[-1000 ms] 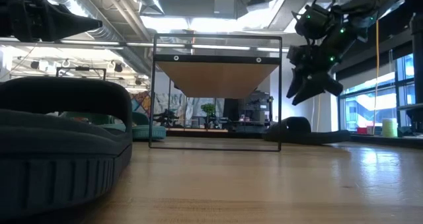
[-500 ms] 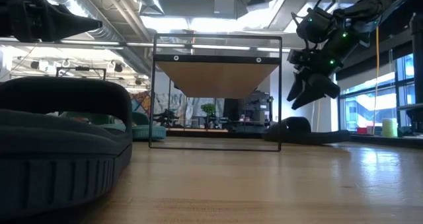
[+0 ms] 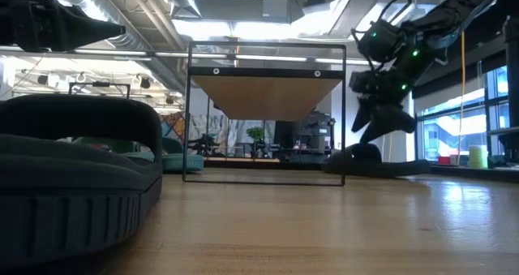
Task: Pick and place slides into the shelf
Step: Put the black slide on the shelf
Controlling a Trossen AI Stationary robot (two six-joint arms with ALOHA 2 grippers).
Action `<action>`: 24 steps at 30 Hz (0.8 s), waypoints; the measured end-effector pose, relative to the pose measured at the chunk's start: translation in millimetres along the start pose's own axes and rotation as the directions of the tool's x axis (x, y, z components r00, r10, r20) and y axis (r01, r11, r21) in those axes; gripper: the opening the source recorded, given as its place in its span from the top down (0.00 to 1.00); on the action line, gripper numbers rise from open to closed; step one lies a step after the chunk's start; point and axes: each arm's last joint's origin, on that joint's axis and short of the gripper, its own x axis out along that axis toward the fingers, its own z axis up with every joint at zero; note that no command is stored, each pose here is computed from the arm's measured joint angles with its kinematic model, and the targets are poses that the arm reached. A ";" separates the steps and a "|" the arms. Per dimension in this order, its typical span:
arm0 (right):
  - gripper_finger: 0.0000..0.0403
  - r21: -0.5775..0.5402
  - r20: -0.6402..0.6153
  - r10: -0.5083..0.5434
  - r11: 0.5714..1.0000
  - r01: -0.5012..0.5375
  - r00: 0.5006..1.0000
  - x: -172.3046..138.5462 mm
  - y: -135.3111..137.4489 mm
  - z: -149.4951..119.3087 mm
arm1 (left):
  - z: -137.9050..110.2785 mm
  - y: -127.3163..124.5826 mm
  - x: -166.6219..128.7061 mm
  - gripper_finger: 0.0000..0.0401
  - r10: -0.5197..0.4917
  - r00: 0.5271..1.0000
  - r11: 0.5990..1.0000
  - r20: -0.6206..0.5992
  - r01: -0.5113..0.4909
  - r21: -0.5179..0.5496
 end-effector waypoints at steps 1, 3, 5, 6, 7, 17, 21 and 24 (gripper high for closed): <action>0.33 -0.010 -0.004 0.003 1.000 -0.003 1.000 4.6 0.9 0.3 | 0.0 0.0 0.0 0.58 0.001 1.000 1.000 -0.001 -0.001 0.000; 0.33 -0.032 -0.022 -0.011 0.999 0.010 1.000 14.3 2.0 0.8 | -0.6 0.0 0.0 0.58 0.009 1.000 1.000 -0.009 -0.009 0.004; 0.33 -0.061 -0.071 -0.068 0.996 0.064 0.995 22.3 1.7 0.2 | -1.7 0.0 0.0 0.58 0.020 0.999 1.000 -0.025 -0.020 0.013; 0.33 -0.075 -0.096 -0.105 0.992 0.098 0.990 25.9 1.0 0.1 | -2.5 -0.3 -0.1 0.58 0.022 0.999 1.000 -0.033 -0.021 0.022; 0.33 -0.087 -0.120 -0.131 0.989 0.121 0.984 28.8 0.9 -0.4 | -3.0 -0.5 -0.1 0.58 0.025 0.999 0.999 -0.039 -0.024 0.026; 0.63 -0.098 -0.156 -0.139 0.987 0.125 0.978 39.2 3.9 -2.4 | -4.1 -1.0 -0.1 0.58 0.024 0.998 0.999 -0.049 -0.023 0.033; 0.79 -0.099 -0.159 -0.142 0.987 0.127 0.977 39.2 3.9 -2.5 | -4.1 -1.0 -0.1 0.58 0.024 0.999 0.999 -0.049 -0.023 0.031; 0.91 -0.100 -0.161 -0.146 0.986 0.131 0.976 39.0 3.6 -2.3 | -4.1 -1.0 -0.1 0.58 0.025 0.999 0.999 -0.049 -0.023 0.030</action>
